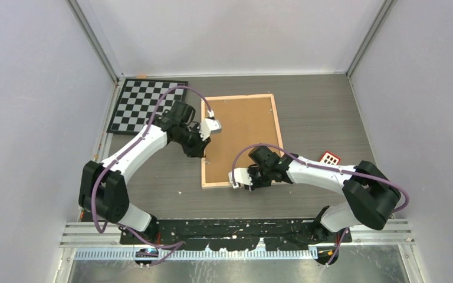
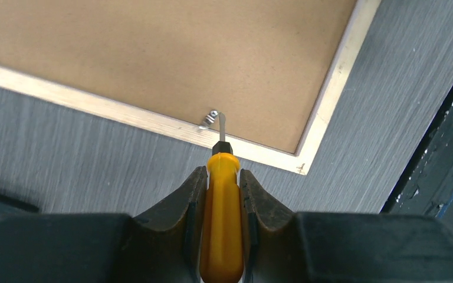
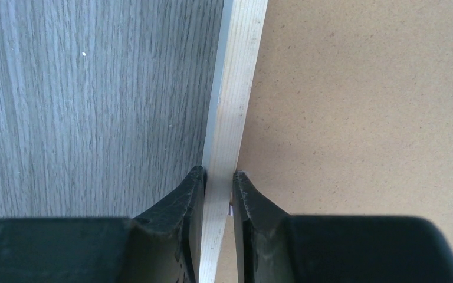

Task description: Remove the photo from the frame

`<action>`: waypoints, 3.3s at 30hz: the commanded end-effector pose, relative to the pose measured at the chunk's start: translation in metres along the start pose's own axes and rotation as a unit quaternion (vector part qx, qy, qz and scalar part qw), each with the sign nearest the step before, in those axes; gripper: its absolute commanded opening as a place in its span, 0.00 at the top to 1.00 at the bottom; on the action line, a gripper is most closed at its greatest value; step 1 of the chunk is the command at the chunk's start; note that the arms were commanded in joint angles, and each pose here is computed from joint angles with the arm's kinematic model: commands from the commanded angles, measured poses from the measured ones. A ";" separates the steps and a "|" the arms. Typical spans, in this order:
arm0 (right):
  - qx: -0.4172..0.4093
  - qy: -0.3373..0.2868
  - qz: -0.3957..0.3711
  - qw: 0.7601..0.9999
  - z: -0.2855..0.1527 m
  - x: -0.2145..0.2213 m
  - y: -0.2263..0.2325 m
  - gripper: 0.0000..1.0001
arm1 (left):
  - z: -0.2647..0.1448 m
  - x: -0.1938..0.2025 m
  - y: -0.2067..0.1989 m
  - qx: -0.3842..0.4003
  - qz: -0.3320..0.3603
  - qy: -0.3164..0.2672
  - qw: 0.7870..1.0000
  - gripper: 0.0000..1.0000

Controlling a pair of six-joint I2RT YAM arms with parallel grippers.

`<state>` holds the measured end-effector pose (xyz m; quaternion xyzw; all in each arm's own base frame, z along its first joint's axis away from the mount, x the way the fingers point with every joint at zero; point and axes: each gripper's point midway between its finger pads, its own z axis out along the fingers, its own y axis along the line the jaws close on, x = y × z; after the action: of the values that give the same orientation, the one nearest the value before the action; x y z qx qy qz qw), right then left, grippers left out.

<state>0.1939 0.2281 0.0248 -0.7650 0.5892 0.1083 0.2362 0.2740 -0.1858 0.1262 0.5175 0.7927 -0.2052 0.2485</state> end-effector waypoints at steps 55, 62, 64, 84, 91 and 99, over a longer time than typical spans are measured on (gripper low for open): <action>-0.052 0.043 -0.003 0.998 0.000 0.017 0.021 0.99 | 0.009 -0.004 0.001 -0.078 -0.046 0.058 0.994 1.00; -0.052 0.045 0.002 0.998 0.001 0.017 0.021 0.99 | 0.019 -0.005 0.007 -0.079 -0.047 0.061 0.994 1.00; -0.052 0.045 0.003 0.998 0.001 0.018 0.022 0.99 | 0.024 -0.003 0.006 -0.074 -0.048 0.067 0.994 1.00; -0.059 0.042 -0.008 0.997 0.003 0.017 0.023 0.99 | 0.045 -0.017 -0.022 -0.013 -0.064 0.032 0.997 1.00; -0.060 0.044 -0.011 0.997 0.002 0.018 0.023 0.99 | 0.048 -0.015 -0.031 0.008 -0.058 0.035 0.998 1.00; -0.051 0.053 -0.020 0.997 -0.006 0.025 0.022 0.99 | 0.031 -0.034 -0.045 0.049 -0.060 -0.002 0.997 1.00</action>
<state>0.1933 0.2248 0.0241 -0.7769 0.5820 0.1024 0.2172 0.2755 -0.2145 0.1019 0.4787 0.8360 -0.1541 0.2195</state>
